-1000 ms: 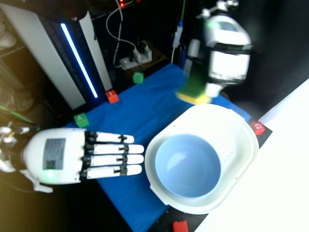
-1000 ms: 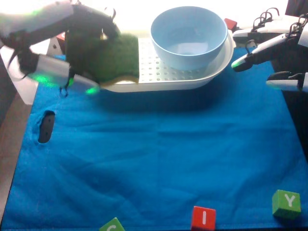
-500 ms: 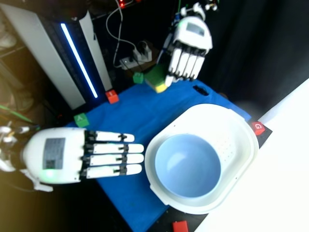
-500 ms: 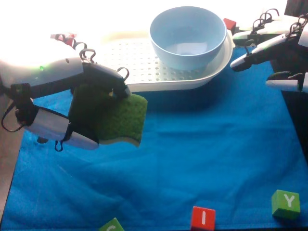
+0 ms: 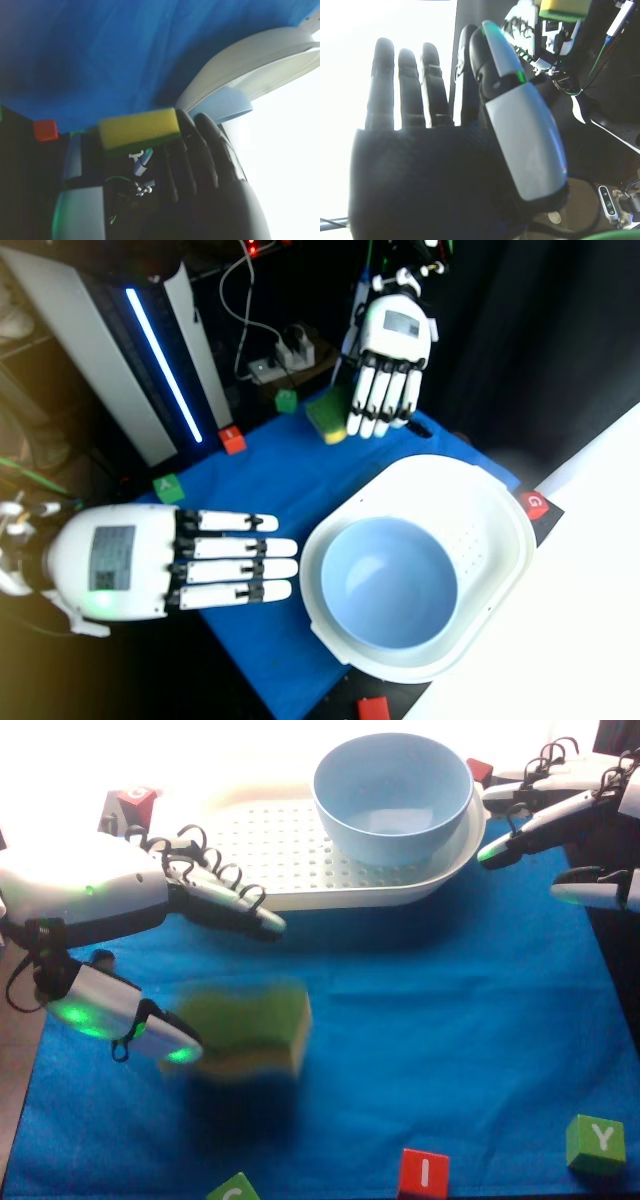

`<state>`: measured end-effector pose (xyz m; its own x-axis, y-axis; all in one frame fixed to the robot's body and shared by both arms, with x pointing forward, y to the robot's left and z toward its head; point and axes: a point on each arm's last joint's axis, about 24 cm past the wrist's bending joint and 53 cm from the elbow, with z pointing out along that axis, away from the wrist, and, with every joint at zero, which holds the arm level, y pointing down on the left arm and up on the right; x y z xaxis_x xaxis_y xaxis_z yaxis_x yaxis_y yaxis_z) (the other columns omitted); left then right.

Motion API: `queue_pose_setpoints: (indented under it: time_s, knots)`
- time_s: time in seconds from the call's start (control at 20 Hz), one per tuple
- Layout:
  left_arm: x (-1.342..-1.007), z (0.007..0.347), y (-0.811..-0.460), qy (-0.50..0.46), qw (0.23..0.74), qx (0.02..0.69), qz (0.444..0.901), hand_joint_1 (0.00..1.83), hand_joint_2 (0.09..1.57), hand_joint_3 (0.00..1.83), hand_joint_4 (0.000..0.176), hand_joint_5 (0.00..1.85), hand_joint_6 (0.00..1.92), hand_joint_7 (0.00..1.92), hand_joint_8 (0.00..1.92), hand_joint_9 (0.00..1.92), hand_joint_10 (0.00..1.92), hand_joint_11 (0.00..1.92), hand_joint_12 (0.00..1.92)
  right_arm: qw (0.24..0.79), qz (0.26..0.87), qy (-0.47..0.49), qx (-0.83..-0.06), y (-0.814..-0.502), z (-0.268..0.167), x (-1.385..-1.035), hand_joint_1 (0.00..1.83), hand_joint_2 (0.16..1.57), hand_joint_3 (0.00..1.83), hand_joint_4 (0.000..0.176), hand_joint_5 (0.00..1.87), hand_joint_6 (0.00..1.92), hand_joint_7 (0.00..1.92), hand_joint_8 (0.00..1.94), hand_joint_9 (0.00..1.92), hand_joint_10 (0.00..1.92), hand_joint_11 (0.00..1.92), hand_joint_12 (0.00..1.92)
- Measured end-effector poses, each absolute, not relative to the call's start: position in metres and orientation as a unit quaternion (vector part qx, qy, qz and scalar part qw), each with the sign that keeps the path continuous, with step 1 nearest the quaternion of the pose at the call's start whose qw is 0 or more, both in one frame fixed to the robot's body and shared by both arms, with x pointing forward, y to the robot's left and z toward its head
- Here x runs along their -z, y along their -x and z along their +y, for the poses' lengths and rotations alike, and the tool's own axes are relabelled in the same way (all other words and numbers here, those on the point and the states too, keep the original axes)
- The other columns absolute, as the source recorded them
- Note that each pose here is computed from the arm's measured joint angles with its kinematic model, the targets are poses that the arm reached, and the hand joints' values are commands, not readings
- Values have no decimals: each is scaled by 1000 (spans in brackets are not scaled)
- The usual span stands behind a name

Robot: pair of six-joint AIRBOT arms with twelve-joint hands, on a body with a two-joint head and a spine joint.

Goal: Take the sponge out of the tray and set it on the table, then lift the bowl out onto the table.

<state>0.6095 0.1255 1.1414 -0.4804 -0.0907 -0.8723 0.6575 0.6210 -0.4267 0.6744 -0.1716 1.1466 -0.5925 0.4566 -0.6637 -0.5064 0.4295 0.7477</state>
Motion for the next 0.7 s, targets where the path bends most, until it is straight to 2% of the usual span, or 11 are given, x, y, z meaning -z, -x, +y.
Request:
queue_pose_setpoints:
  time_s: [0.1, 0.15, 0.2, 0.25, 0.3, 0.35, 0.4, 0.5, 0.6, 0.65, 0.7]
  knots:
    - [-1142, 127, -613, -178, 477, 395, 765, 676, 921, 1, 88, 396, 0, 414, 0, 341, 1, 0, 805, 451, 715, 17, -534, -674, -172, -1147, 1047, 1342, 0, 83, 704, 3, 255, 2, 132, 3, 0, 376]
    - [-1141, 127, -614, -175, 477, 394, 766, 650, 915, 0, 116, 375, 0, 402, 0, 331, 0, 0, 749, 451, 715, 17, -534, -674, -172, -1147, 1062, 1340, 0, 77, 696, 1, 256, 2, 129, 2, 0, 376]
    - [-1140, 128, -614, -174, 477, 393, 767, 640, 903, 0, 128, 351, 0, 385, 0, 324, 0, 0, 711, 451, 715, 17, -534, -674, -172, -1147, 1049, 1343, 0, 81, 682, 1, 254, 0, 130, 1, 0, 385]
    - [-1139, 128, -614, -177, 479, 390, 766, 640, 903, 0, 128, 351, 0, 385, 0, 324, 0, 0, 711, 451, 715, 17, -534, -674, -172, -1147, 1049, 1343, 0, 81, 682, 1, 254, 0, 130, 1, 0, 385]
    - [-1140, 131, -617, -172, 486, 386, 765, 607, 912, 1, 128, 314, 0, 285, 0, 256, 0, 0, 652, 451, 715, 17, -534, -674, -172, -1147, 922, 1337, 1, 96, 665, 1, 246, 1, 126, 1, 0, 444]
    - [-1141, 136, -620, -160, 493, 385, 764, 571, 925, 3, 99, 325, 3, 268, 1, 226, 3, 0, 524, 451, 715, 17, -534, -674, -172, -1147, 827, 1316, 0, 110, 640, 1, 225, 1, 112, 0, 0, 461]
    - [-1145, 146, -626, -141, 506, 381, 761, 581, 925, 1, 86, 317, 3, 237, 3, 180, 7, 0, 380, 451, 715, 17, -534, -674, -172, -1147, 772, 1296, 0, 129, 617, 0, 207, 0, 108, 0, 0, 496]
    - [-1157, 165, -636, -110, 531, 372, 753, 644, 906, 0, 69, 297, 2, 238, 1, 192, 7, 0, 489, 454, 715, 19, -530, -677, -175, -1147, 613, 1227, 0, 123, 569, 0, 186, 1, 101, 0, 0, 449]
    - [-1170, 177, -644, -85, 557, 372, 737, 725, 887, 0, 86, 271, 1, 251, 2, 199, 3, 0, 633, 460, 713, 16, -530, -680, -176, -1152, 552, 1163, 0, 131, 466, 0, 161, 1, 68, 1, 0, 248]
    - [-1178, 181, -648, -77, 575, 371, 725, 741, 895, 0, 86, 290, 3, 257, 2, 219, 4, 0, 687, 467, 704, 20, -534, -683, -175, -1161, 591, 1112, 0, 119, 406, 2, 179, 6, 97, 11, 0, 231]
    - [-1180, 182, -649, -73, 579, 374, 721, 741, 895, 0, 86, 290, 3, 257, 2, 219, 4, 0, 687, 468, 702, 18, -536, -684, -175, -1162, 591, 1112, 0, 119, 406, 2, 179, 6, 97, 11, 0, 231]
